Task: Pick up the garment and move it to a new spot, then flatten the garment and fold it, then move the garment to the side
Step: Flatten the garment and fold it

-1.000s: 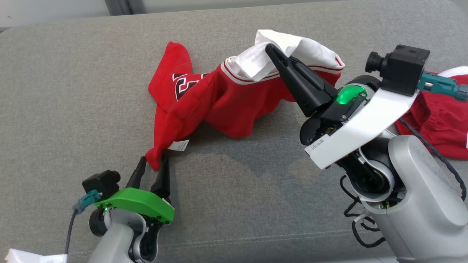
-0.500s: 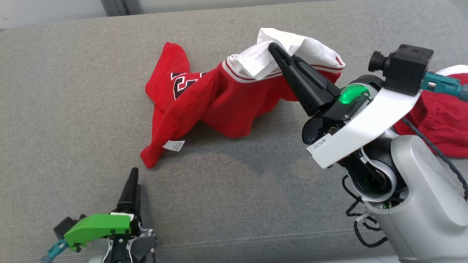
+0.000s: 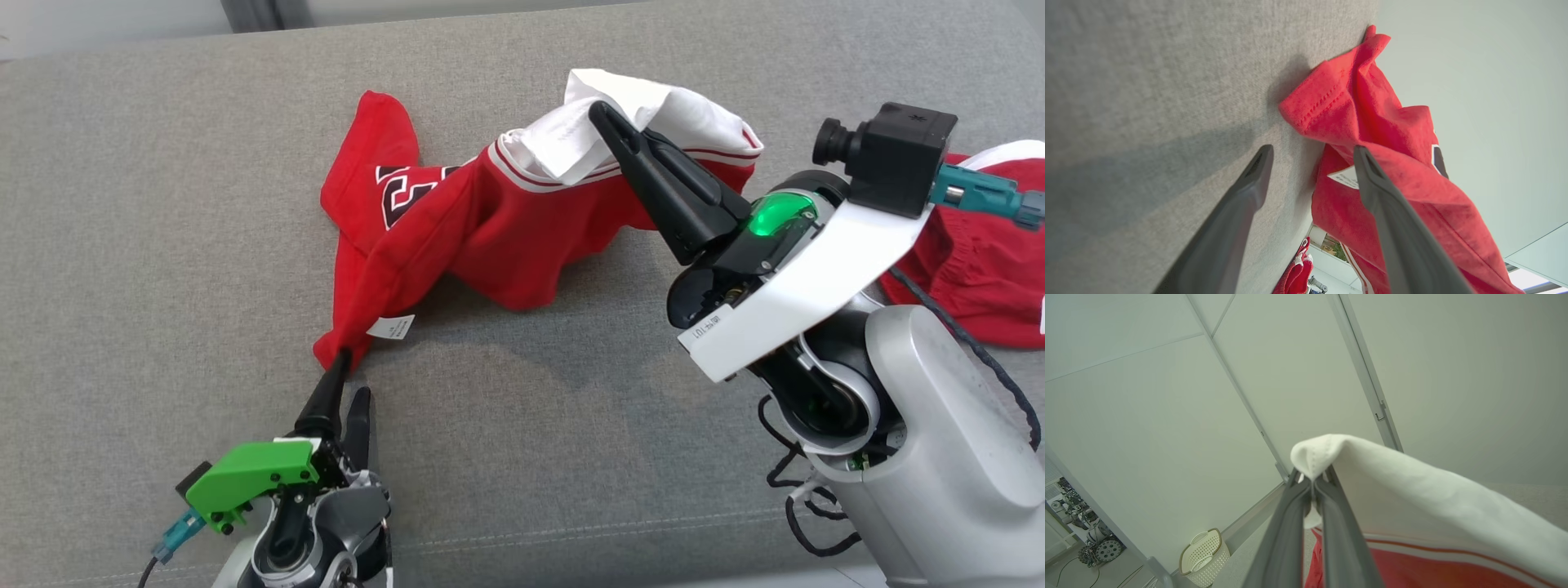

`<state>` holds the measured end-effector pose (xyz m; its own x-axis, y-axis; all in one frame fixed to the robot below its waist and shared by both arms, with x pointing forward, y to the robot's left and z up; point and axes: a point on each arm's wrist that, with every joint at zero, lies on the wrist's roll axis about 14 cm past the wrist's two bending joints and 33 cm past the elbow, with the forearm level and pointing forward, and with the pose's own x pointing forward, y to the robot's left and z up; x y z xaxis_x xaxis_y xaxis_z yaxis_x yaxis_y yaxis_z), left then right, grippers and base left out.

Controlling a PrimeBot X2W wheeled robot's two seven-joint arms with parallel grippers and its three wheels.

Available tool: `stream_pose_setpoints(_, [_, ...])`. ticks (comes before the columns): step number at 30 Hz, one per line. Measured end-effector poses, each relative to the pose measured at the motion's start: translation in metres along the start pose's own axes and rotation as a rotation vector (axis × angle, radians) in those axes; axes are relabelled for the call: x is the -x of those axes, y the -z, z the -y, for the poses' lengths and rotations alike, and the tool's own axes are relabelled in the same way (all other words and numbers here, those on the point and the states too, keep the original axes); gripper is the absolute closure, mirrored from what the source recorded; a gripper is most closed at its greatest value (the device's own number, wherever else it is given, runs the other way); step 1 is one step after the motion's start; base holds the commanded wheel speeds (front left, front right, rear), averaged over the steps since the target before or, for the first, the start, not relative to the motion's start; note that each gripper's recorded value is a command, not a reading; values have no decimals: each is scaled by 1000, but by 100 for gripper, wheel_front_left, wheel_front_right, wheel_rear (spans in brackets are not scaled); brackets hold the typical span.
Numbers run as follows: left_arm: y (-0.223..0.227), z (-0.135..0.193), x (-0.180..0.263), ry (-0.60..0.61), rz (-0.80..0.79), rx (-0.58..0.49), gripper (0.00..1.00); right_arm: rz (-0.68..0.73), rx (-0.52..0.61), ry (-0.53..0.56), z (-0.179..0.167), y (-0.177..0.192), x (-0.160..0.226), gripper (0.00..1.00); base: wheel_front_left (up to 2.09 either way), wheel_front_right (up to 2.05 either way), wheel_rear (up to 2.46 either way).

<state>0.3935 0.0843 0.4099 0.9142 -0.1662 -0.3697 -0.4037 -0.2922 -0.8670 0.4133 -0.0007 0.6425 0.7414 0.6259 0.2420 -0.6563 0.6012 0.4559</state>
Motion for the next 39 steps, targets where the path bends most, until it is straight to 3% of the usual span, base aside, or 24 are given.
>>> stream_pose_setpoints(11, [3,3,-13,-13,16,-5,0,-1,-3,16,7,1,1,100,0,0,0])
stream_pose_setpoints(39, [-5,6,2,14,60,167,0,-1,-1,-6,-4,1,2,100,0,0,0])
